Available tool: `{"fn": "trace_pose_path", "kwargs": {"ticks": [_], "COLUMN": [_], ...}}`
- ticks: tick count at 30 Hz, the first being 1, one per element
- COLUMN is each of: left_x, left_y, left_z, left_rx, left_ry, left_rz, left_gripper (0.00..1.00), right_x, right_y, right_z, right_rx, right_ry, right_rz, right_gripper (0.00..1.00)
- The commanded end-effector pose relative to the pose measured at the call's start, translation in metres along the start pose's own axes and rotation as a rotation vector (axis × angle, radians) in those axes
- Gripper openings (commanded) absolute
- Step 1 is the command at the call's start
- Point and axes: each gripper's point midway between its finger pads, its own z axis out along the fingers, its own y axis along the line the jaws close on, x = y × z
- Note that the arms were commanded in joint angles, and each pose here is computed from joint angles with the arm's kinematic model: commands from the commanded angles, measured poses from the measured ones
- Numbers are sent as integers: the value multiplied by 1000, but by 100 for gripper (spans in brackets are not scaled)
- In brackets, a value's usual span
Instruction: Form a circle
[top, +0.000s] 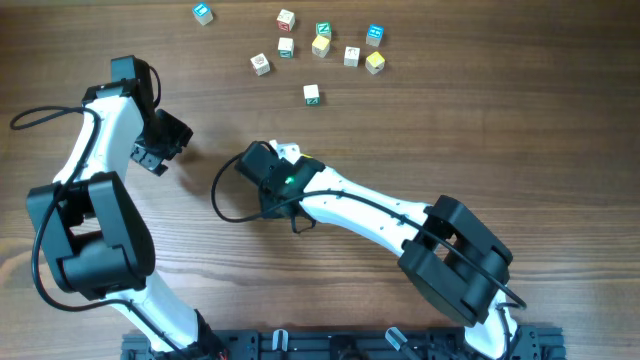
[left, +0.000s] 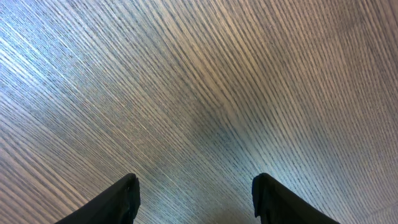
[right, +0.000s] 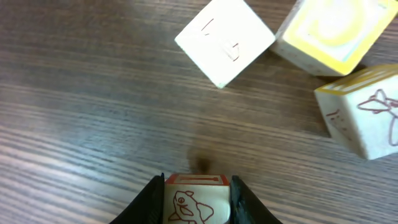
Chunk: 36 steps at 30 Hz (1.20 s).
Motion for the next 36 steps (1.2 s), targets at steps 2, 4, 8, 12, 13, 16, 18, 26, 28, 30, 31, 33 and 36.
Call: {"fn": "trace_pose_path", "kwargs": {"ticks": [2, 4, 8, 12, 13, 16, 18, 26, 28, 30, 31, 33, 36], "left_x": [-4, -4, -4, -4, -4, -4, -4, -4, -4, -4, -4, -4, -4], "left_y": [-5, -5, -5, -5, -5, -5, -5, -5, -5, -5, -5, -5, -5], "left_z": [-11, -11, -11, -11, -11, -11, -11, -11, -11, -11, -11, -11, -11], "left_rx": [27, 27, 27, 27, 27, 27, 27, 28, 28, 28, 28, 28, 28], "left_ry": [-21, -21, -21, -21, -21, -21, -21, -21, -21, -21, -21, -21, -21], "left_rz": [6, 5, 6, 6, 6, 6, 5, 5, 5, 6, 5, 5, 5], "left_gripper": [61, 61, 61, 61, 61, 61, 61, 61, 61, 61, 61, 61, 61], "right_x": [-1, -4, -7, -5, -5, -3, 0, -15, -20, -10, -3, 18, 30], "right_y": [-10, -13, -14, -16, -16, -17, -13, -5, 1, 2, 5, 8, 15], "right_z": [12, 12, 13, 24, 26, 28, 28, 11, -2, -7, -7, -4, -4], "right_rx": [53, 69, 76, 91, 93, 94, 77, 55, 31, 10, -4, -25, -68], "right_ry": [-19, -35, -56, -53, -51, -44, -23, -59, -72, -22, 12, 97, 164], "right_rz": [39, 70, 90, 114, 114, 113, 109, 38, 23, 17, 20, 69, 126], "right_gripper": [29, 30, 36, 37, 37, 46, 47, 64, 65, 67, 69, 74, 92]}}
